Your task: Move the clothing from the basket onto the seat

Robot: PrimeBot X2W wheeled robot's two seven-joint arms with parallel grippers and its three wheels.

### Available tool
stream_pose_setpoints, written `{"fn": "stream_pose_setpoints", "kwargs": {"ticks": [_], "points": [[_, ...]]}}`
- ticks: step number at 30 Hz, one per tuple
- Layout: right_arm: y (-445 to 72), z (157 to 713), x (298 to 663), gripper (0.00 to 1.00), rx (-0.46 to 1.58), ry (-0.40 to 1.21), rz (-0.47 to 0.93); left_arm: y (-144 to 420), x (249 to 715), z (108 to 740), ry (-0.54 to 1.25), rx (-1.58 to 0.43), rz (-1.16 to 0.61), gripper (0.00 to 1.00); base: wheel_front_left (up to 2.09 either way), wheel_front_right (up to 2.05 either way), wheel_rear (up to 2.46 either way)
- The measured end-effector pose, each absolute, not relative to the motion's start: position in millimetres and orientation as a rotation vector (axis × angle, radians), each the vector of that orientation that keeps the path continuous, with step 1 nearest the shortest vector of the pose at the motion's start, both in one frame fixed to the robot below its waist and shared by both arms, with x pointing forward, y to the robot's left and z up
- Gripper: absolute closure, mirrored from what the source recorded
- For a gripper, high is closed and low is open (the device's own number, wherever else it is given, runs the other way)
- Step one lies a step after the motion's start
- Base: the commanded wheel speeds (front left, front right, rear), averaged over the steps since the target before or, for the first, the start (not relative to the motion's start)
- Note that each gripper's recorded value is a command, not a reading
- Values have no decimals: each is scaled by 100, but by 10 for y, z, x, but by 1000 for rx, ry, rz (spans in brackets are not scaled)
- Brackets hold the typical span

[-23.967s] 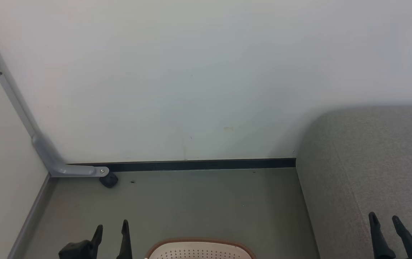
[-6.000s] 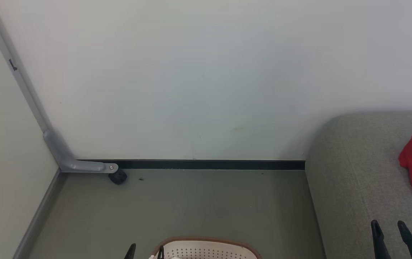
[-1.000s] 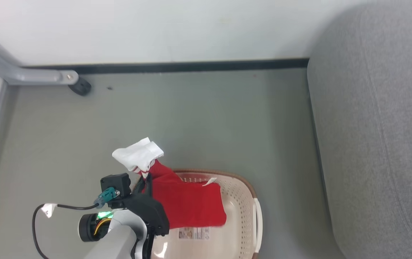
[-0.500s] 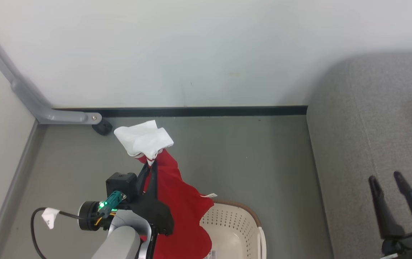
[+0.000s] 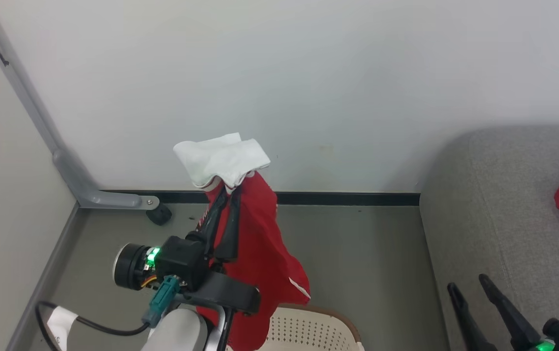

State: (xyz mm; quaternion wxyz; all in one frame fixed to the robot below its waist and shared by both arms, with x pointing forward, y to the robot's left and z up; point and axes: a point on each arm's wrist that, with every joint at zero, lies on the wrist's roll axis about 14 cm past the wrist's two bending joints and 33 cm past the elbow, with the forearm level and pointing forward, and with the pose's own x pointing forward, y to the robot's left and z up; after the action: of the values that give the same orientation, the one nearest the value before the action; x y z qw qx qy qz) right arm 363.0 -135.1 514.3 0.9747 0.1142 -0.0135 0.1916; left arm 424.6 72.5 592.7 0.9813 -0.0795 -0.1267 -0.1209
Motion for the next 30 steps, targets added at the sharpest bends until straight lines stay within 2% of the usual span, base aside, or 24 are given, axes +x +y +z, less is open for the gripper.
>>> {"fn": "stream_pose_setpoints", "kwargs": {"ticks": [8, 14, 23, 30], "points": [[-896, 5284, 3489, 0, 238, -50, 524, 531, 3987, 6475, -416, -171, -324, 100, 0, 0, 0], [-452, 5490, 3382, 0, 250, -82, 672, 395, 3884, 6561, -404, -166, -383, 100, 0, 0, 0], [182, 5576, 3151, 0, 235, -44, 912, 354, 3816, 6698, -403, -151, -415, 100, 0, 0, 0], [367, 5598, 3253, 0, 174, -37, 974, 304, 3736, 6880, -431, -134, -449, 100, 0, 0, 0]]}}
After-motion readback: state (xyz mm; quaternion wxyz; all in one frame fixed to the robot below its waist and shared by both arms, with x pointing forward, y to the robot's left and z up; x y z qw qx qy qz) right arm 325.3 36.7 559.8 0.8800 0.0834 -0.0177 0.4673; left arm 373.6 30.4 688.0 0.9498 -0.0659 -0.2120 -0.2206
